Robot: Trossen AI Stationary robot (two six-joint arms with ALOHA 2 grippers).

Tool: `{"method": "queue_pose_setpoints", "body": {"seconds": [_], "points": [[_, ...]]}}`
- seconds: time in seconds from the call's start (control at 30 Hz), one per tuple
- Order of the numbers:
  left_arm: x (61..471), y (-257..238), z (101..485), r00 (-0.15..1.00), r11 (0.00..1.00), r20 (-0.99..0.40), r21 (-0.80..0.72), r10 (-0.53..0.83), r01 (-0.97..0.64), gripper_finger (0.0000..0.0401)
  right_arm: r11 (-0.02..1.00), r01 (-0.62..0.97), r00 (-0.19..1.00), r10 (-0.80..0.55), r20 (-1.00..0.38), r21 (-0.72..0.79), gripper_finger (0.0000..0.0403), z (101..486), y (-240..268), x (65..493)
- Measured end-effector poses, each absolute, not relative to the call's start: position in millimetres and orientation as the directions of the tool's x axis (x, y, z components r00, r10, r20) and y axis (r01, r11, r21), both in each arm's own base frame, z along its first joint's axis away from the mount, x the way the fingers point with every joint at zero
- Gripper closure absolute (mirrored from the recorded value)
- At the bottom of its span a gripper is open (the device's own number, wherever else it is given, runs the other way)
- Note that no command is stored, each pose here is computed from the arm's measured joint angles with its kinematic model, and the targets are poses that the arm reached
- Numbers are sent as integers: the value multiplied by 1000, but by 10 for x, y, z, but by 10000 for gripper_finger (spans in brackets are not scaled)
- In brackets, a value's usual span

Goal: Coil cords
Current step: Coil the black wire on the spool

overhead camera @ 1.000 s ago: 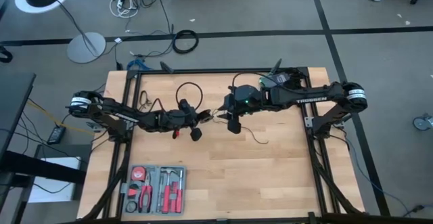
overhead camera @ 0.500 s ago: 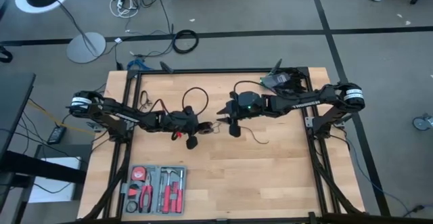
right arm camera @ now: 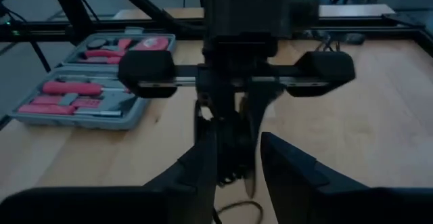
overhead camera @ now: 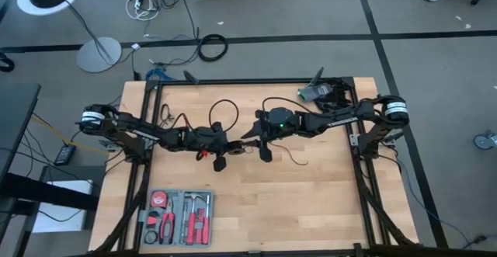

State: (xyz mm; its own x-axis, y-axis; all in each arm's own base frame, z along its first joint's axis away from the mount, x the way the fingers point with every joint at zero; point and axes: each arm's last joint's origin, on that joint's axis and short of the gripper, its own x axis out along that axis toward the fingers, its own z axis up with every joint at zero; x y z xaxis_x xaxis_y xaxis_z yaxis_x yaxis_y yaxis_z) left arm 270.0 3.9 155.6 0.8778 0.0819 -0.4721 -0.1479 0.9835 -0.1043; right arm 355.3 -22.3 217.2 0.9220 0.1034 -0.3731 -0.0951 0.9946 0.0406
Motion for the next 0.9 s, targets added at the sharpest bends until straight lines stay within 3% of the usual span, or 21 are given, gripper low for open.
{"method": "queue_pose_setpoints", "body": {"seconds": [0.43,0.67,0.9], "points": [[2729,36,1612,908,985,-413,-112,71,-128,401,996,-80,918,91,-386,42,296,2067,-227,3604],[2733,36,1621,912,985,-404,-114,71,-128,400,996,-88,923,91,-375,23,389,2064,-228,3617],[2738,36,1637,922,985,-381,-117,72,-125,393,997,-42,925,62,-375,61,398,2068,-223,3616]]}}
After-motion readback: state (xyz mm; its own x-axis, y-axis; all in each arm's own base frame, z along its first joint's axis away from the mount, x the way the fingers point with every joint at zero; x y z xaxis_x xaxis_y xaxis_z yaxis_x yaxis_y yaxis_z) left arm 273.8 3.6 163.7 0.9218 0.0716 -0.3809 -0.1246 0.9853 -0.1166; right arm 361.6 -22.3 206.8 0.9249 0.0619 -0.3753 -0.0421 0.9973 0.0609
